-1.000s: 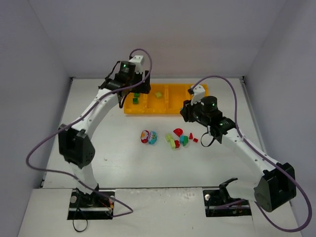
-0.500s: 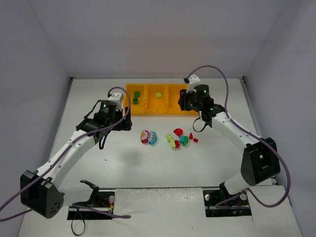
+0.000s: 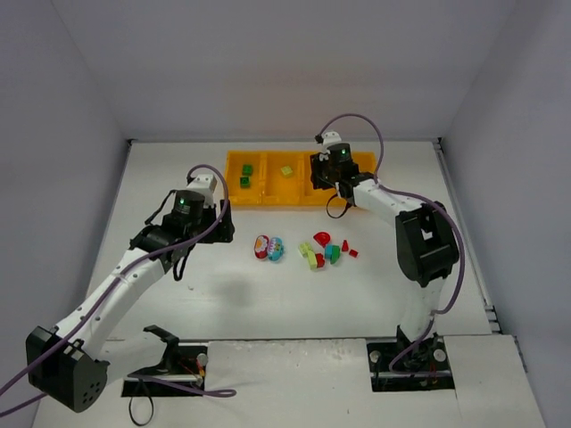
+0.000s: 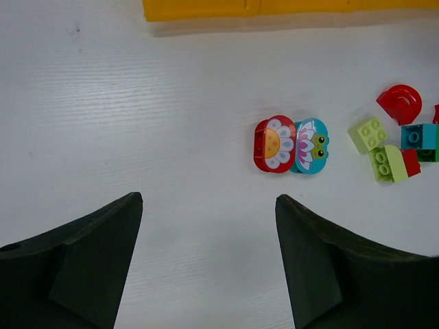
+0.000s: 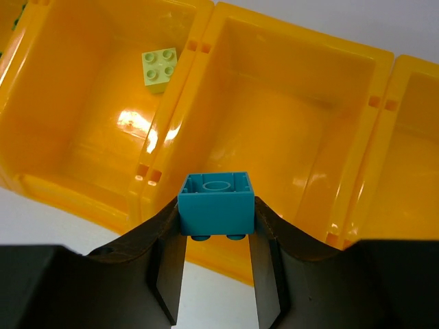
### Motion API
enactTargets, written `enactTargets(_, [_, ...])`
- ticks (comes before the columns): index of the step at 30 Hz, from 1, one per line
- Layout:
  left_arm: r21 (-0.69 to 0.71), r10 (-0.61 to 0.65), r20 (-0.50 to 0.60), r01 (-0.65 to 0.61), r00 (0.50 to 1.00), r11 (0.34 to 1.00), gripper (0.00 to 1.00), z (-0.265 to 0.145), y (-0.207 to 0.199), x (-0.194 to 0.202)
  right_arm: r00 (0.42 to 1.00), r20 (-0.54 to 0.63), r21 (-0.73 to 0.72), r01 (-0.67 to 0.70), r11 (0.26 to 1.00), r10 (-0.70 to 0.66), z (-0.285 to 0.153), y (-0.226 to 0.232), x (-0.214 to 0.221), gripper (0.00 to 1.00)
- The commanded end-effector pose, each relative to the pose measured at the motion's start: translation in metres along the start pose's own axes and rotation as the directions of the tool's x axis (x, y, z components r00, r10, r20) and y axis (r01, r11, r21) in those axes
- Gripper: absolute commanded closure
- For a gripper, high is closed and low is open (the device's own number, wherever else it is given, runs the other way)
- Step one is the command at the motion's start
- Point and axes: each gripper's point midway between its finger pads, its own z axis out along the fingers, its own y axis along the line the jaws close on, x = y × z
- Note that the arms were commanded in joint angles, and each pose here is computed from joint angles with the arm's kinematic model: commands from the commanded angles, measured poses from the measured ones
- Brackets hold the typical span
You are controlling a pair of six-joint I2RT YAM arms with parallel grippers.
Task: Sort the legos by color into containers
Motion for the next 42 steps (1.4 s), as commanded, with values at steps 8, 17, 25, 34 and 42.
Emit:
enactTargets(8, [0.026,-0.008,0.077,0.006,0.997,1.000,0.28,-0.003,-0.009,-0.022,0.987,0.162,0.028,-0.015,0.999,0.010,0.014,-0.005,-0.063,0.64])
enactTargets(17, [0.037,-0.009,0.068,0.007,0.998,0.999,0.28,0.001,-0.012,-0.022,0.982,0.186,0.024,0.008,1.000,-0.013,-0.003,-0.004,-0.074,0.37])
enactTargets(25, [0.044,-0.012,0.086,0.008,0.996,0.999,0.28,-0.003,-0.013,-0.026,0.972,0.226,-0.061,0.079,0.995,-0.063,-0.049,0.016,-0.082,0.36])
enactTargets(34, [0.109,0.001,0.056,-0.007,0.998,0.994,0.28,-0.009,-0.023,-0.020,0.921,0.250,-0.246,0.359,0.900,-0.299,-0.108,0.092,-0.023,0.35])
enactTargets(42, [0.099,0.011,0.060,-0.017,0.998,0.995,0.28,-0.032,-0.019,-0.020,0.890,0.169,-0.435,0.453,0.778,-0.424,-0.120,0.138,0.041,0.08])
